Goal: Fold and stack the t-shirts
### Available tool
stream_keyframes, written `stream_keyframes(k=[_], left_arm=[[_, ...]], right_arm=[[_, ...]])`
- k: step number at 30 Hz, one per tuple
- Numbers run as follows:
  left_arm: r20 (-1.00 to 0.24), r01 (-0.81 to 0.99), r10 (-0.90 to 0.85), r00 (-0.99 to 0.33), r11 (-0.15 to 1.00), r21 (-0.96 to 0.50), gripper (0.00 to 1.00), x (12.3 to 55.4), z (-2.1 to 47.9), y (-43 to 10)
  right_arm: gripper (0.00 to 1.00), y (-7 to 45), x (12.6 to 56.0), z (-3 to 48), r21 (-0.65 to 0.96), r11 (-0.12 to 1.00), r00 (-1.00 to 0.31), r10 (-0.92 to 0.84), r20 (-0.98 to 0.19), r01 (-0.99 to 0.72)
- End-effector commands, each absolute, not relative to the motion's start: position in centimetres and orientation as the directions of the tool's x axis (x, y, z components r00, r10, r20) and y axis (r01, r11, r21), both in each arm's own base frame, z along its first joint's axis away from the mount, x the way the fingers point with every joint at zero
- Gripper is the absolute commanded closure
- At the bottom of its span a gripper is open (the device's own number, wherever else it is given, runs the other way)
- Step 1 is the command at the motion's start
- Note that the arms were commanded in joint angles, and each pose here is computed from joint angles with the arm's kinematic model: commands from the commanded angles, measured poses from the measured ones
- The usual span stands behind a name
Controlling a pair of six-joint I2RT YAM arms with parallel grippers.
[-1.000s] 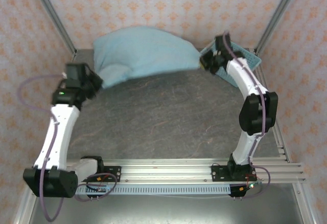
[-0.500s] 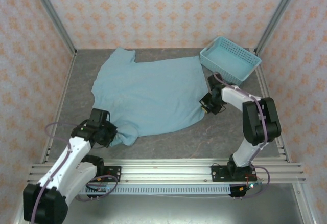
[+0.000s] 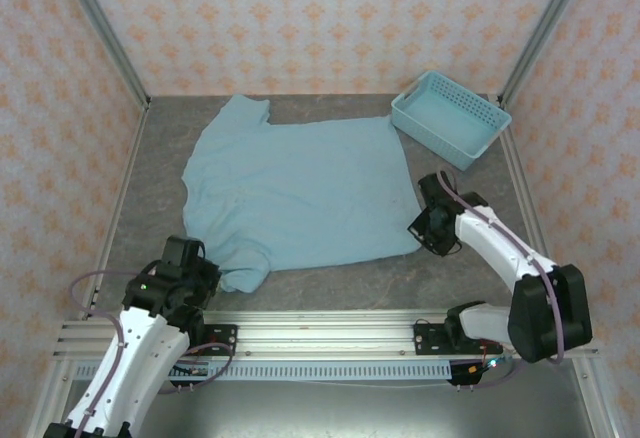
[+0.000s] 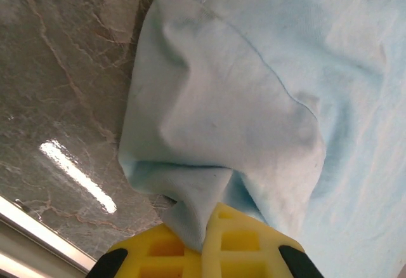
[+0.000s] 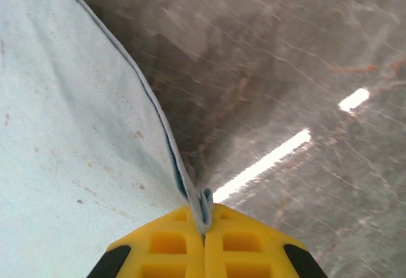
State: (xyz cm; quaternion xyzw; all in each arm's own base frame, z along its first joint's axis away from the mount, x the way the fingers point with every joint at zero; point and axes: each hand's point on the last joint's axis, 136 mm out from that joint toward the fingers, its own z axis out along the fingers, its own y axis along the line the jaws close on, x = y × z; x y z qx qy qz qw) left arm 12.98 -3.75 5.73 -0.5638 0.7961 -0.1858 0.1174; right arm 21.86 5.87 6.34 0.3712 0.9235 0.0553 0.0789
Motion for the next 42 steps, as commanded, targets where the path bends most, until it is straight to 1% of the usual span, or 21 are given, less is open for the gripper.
stream_keyframes(k=[1,2,5,8,10,13,17,20,22,25,28,32,36,38,40,42], left_arm=[[0.071,-0.918,-0.931,-0.358,0.337,-0.21,1.0,7.6,6.0,-3.1],[0.07,-0.919,-0.928,-0.366,0.349,-0.183,1.0,7.0,6.3,-3.0],[0.076,-0.916,-0.919,-0.387,0.374,-0.146,1.0,6.4,6.9,-2.9],[0.133,-0.91,-0.905,-0.403,0.382,-0.162,1.0,6.9,6.8,-4.1],[0.105,-0.894,-0.894,-0.436,0.417,-0.162,1.0,7.4,7.9,-4.0],[0.065,-0.844,-0.849,-0.524,0.508,-0.174,1.0,8.6,9.4,-4.5],[-0.013,-0.724,-0.73,-0.684,0.681,-0.112,1.0,9.8,9.8,-5.8],[-0.081,-0.666,-0.673,-0.735,0.739,-0.099,1.0,10.8,9.6,-7.7],[-0.126,-0.657,-0.669,-0.732,0.743,-0.126,1.0,11.5,9.3,-9.0],[-0.119,-0.671,-0.695,-0.709,0.717,-0.19,1.0,12.2,8.1,-11.3],[-0.126,-0.671,-0.695,-0.708,0.718,-0.185,1.0,12.6,7.9,-12.1],[-0.157,-0.675,-0.694,-0.702,0.72,-0.161,1.0,12.8,8.3,-11.7],[-0.281,-0.693,-0.692,-0.665,0.712,-0.112,1.0,12.7,10.5,-8.5],[-0.372,-0.7,-0.683,-0.629,0.706,-0.113,1.0,13.3,12.4,-6.6],[-0.442,-0.699,-0.669,-0.598,0.705,-0.122,1.0,14.0,13.8,-5.5],[-0.489,-0.699,-0.657,-0.574,0.704,-0.127,1.0,14.7,15.1,-4.9]], right_arm=[[1.0,3.7,18.2,5.6,0.023,0.72,-0.715,0.693,-0.098,0.694],[1.0,3.2,17.8,5.6,-0.002,0.721,-0.717,0.689,-0.107,0.693],[1.0,2.7,17.3,5.9,0.004,0.726,-0.719,0.681,-0.139,0.688],[1.0,2.5,16.7,5.2,-0.024,0.731,-0.728,0.674,-0.122,0.681],[1.0,2.5,16.7,5.0,-0.033,0.735,-0.733,0.67,-0.117,0.677],[1.0,2.3,17.1,5.2,-0.033,0.735,-0.732,0.668,-0.132,0.677],[1.0,2.6,18.2,5.9,-0.013,0.743,-0.736,0.661,-0.145,0.669],[1.0,2.7,18.7,6.0,-0.015,0.749,-0.743,0.656,-0.133,0.663],[1.0,3.0,18.9,6.1,-0.002,0.751,-0.745,0.656,-0.122,0.661],[1.0,3.4,18.9,6.0,0.009,0.753,-0.748,0.654,-0.107,0.657],[1.0,3.4,18.7,5.8,0.003,0.758,-0.755,0.649,-0.096,0.652],[1.0,3.2,18.1,5.6,-0.008,0.765,-0.763,0.642,-0.076,0.644],[1.0,2.8,17.8,6.4,-0.014,0.764,-0.762,0.642,-0.084,0.645],[1.0,2.5,17.5,6.5,-0.022,0.751,-0.75,0.657,-0.079,0.66],[1.0,2.5,17.4,6.9,0.009,0.736,-0.733,0.675,-0.087,0.677],[1.0,2.6,17.3,6.8,0.025,0.722,-0.72,0.691,-0.072,0.691]])
